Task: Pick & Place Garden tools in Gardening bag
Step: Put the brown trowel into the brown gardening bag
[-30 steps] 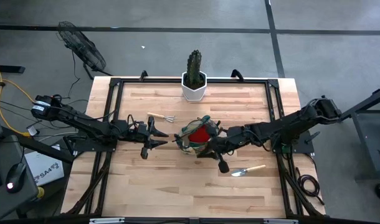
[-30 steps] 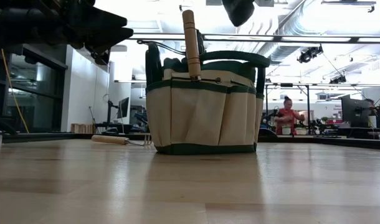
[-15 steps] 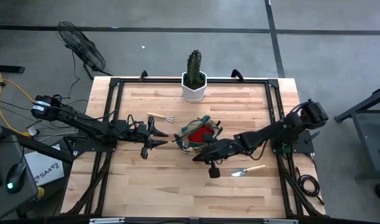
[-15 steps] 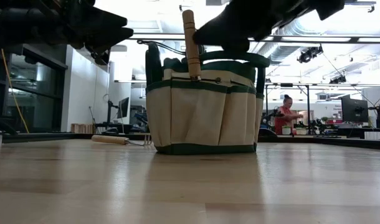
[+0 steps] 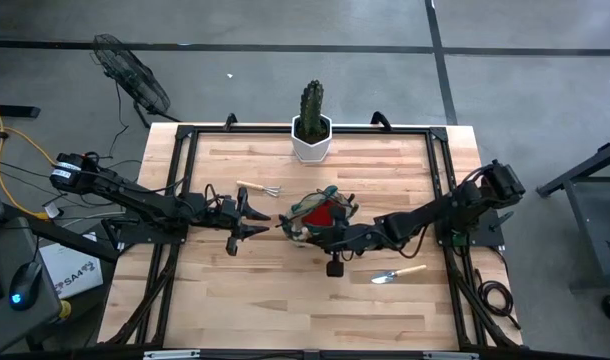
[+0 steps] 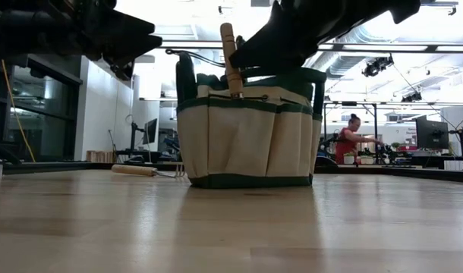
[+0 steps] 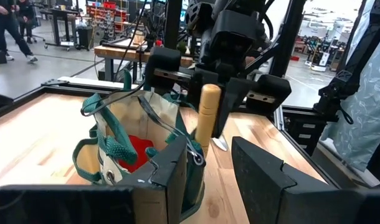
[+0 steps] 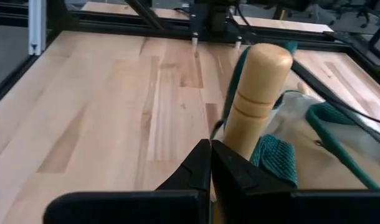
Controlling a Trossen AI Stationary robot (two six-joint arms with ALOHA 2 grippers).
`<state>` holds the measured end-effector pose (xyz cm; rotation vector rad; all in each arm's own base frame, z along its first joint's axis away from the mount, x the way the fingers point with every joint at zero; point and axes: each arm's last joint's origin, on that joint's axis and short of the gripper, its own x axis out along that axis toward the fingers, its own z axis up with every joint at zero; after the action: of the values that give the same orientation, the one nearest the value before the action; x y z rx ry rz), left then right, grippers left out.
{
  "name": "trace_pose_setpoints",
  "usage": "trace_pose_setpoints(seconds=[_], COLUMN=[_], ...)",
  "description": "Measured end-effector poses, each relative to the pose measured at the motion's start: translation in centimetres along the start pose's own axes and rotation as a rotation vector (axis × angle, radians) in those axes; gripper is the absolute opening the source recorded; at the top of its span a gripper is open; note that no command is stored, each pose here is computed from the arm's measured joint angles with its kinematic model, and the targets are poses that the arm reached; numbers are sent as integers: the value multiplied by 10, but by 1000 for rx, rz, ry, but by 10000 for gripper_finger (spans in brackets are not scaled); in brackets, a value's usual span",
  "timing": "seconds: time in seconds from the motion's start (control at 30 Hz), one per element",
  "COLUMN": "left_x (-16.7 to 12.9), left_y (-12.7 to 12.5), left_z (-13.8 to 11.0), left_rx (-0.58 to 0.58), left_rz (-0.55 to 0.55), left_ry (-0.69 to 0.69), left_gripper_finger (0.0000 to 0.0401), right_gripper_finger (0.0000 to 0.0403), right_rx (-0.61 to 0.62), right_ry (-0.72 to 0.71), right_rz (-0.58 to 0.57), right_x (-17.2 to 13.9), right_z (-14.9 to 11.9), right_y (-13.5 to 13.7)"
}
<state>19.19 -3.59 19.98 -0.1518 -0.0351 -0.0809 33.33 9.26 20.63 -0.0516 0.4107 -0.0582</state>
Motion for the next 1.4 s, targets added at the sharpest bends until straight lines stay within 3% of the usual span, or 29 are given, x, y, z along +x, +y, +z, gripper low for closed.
trace_pose_setpoints(seconds=[0.67,1.17,1.4], left_x=[0,0,0], left_y=[0,0,0], left_z=[-1,-1,-1], left_rx=[-16,-16,-16], left_rz=[-1,3,3], left_ry=[11,11,11], left_gripper_finger=[124,124,124], right_gripper_finger=[4,4,4], right_rx=[-4,13,32], right_ry=[26,-30,-68], right_rz=[-38,231,100], right_x=[2,2,3], right_z=[-2,6,9], right_y=[-8,-4,-9])
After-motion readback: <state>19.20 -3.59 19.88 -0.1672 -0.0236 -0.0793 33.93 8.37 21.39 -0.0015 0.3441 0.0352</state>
